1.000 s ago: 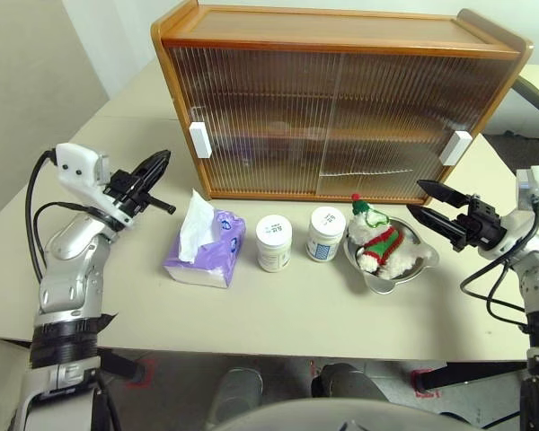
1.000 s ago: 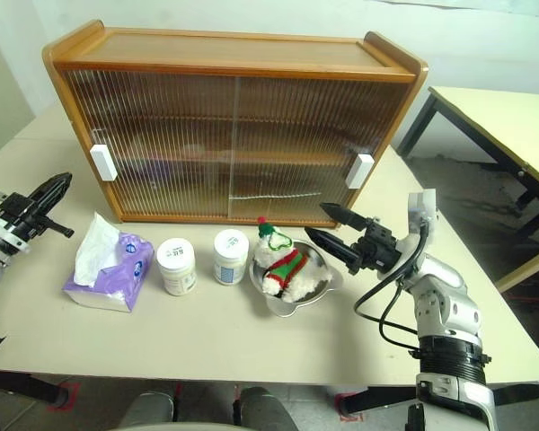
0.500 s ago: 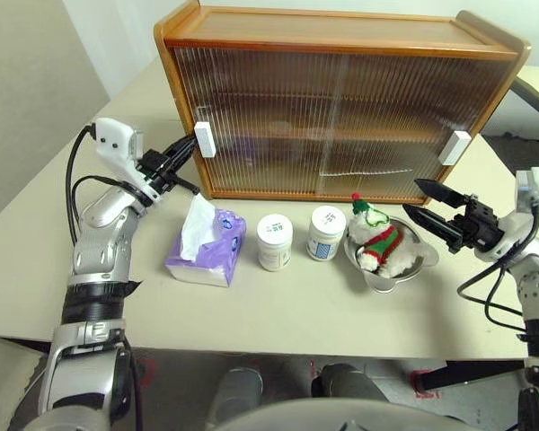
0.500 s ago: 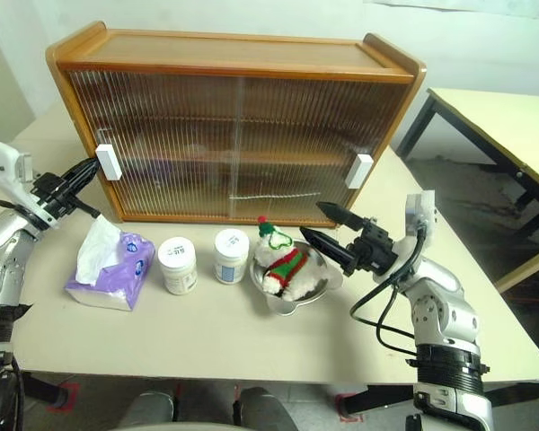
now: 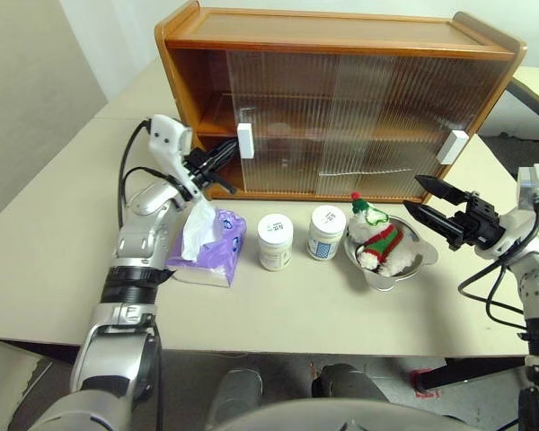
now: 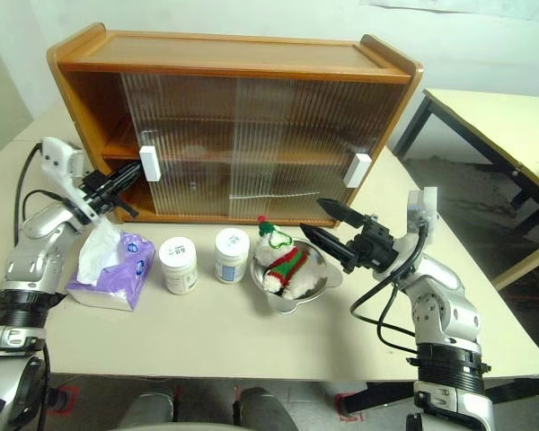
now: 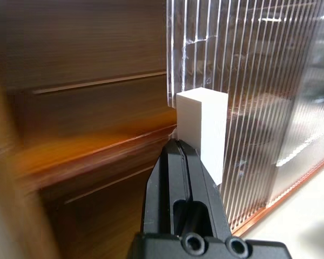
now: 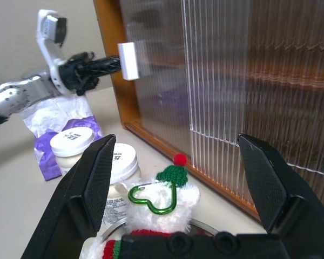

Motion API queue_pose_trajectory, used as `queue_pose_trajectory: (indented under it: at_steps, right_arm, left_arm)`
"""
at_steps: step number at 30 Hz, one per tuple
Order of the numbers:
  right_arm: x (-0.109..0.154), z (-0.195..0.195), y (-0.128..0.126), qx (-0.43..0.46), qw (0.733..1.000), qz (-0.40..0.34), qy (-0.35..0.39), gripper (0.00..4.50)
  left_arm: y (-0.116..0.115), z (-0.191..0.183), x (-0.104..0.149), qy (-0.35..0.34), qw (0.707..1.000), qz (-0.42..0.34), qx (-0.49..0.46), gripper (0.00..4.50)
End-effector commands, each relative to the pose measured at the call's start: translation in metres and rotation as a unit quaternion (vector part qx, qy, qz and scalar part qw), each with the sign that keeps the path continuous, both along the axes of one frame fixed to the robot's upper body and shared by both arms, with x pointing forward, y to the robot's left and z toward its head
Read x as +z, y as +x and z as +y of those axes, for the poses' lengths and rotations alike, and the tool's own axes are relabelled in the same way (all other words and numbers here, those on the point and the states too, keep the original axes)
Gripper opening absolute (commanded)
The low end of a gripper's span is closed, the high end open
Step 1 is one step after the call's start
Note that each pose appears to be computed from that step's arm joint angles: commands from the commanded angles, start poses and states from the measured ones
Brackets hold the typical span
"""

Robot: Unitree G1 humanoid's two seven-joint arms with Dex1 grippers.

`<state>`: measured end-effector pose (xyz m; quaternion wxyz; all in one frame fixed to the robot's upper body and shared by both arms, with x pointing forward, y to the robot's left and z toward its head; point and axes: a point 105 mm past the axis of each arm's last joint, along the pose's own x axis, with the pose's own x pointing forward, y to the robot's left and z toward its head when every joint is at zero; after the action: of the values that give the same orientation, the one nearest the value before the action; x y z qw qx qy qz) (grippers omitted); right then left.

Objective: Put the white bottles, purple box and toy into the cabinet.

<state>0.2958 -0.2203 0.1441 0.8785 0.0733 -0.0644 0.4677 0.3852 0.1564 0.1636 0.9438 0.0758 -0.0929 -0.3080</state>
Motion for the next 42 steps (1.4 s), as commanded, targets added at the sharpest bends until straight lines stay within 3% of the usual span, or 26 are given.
queue_pose_trajectory:
  at_steps: [1, 13, 26, 35, 37, 39, 42]
  right_arm:
    - [0.004, -0.006, 0.001, -0.001, 1.000, -0.008, -0.002, 4.50]
    - [-0.007, -0.018, -0.004, -0.006, 1.000, -0.006, -0.002, 4.50]
    - [-0.012, -0.017, -0.029, 0.058, 0.998, -0.016, 0.015, 4.50]
    - [-0.018, -0.013, -0.023, 0.067, 0.998, -0.012, 0.004, 4.50]
    - [-0.018, -0.011, -0.021, 0.070, 0.997, -0.011, 0.005, 4.50]
    - [-0.018, -0.009, -0.020, 0.073, 0.997, -0.012, 0.005, 4.50]
    - [-0.018, -0.006, -0.017, 0.075, 0.997, -0.012, 0.005, 4.50]
  left_arm:
    - [0.005, -0.017, -0.008, 0.007, 1.000, 0.010, -0.023, 0.02]
    - [0.019, -0.065, -0.012, -0.002, 0.996, 0.021, -0.087, 0.02]
    - [0.022, -0.105, -0.011, -0.010, 0.991, 0.020, -0.135, 0.02]
    - [0.017, -0.088, 0.002, -0.018, 0.992, 0.000, -0.122, 0.02]
    - [0.011, -0.077, 0.006, -0.023, 0.992, 0.004, -0.121, 0.42]
    - [0.001, -0.051, 0.033, -0.105, 0.989, 0.013, -0.100, 0.90]
    - [-0.022, -0.022, 0.055, -0.125, 0.987, 0.040, -0.090, 1.98]
